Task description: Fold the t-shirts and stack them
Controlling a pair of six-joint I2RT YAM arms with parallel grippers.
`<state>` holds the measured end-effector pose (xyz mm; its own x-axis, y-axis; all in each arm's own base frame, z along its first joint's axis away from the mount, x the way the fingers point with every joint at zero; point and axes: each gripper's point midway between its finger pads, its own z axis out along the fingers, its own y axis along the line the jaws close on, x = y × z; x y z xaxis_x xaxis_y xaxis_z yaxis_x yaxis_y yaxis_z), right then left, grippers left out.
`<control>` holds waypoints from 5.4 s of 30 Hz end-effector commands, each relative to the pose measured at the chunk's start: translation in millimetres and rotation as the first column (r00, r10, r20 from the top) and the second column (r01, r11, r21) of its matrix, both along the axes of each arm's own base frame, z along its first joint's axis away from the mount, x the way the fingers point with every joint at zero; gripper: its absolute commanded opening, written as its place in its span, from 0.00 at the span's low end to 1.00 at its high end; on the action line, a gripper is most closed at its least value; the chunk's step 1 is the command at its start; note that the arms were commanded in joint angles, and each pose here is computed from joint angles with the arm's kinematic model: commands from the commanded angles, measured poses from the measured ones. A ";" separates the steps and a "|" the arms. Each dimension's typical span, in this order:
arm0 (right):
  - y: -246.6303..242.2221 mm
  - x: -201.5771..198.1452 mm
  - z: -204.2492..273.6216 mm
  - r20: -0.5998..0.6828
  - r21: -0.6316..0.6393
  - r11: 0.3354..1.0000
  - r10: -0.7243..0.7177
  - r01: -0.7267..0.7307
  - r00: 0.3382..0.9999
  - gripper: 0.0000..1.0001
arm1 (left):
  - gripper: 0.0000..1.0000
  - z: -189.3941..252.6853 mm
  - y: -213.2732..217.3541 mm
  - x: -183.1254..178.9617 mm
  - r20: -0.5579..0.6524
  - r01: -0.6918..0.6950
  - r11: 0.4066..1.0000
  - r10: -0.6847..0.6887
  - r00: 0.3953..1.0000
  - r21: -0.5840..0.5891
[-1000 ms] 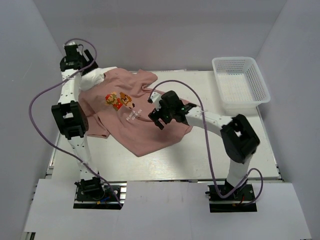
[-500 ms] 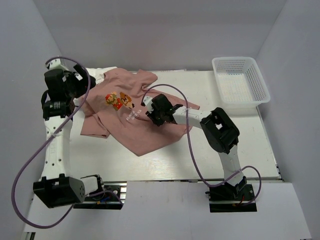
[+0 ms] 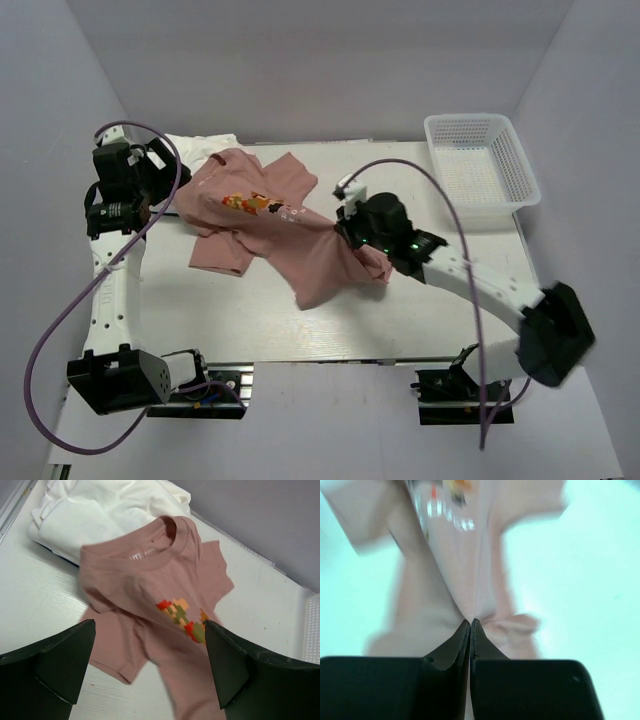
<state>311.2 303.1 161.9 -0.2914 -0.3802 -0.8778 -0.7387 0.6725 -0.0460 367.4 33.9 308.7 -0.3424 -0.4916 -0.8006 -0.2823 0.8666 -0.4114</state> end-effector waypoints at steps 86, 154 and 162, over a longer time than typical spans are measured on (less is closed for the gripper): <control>-91.8 -108.2 -136.0 -0.349 -0.414 0.910 -0.143 -0.016 0.926 0.71 | 0.00 -167.3 -179.1 -78.1 -0.408 0.448 0.869 -0.494 0.768 -0.210; -179.2 169.6 349.8 0.721 0.207 0.733 -0.562 0.648 0.405 0.00 | 0.00 277.3 -99.8 135.8 0.659 -0.173 0.935 -0.080 0.748 0.309; -197.2 183.4 426.4 0.717 0.404 0.756 -0.611 0.516 0.335 0.00 | 0.00 337.5 -92.8 128.1 0.821 -0.179 0.962 -0.070 0.566 0.206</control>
<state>536.8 124.5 483.2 0.1534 -0.4363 -0.8867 0.0813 0.8998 -0.4287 571.9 -89.6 529.8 0.2605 -0.1594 -0.9522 -0.0442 0.9833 -0.1767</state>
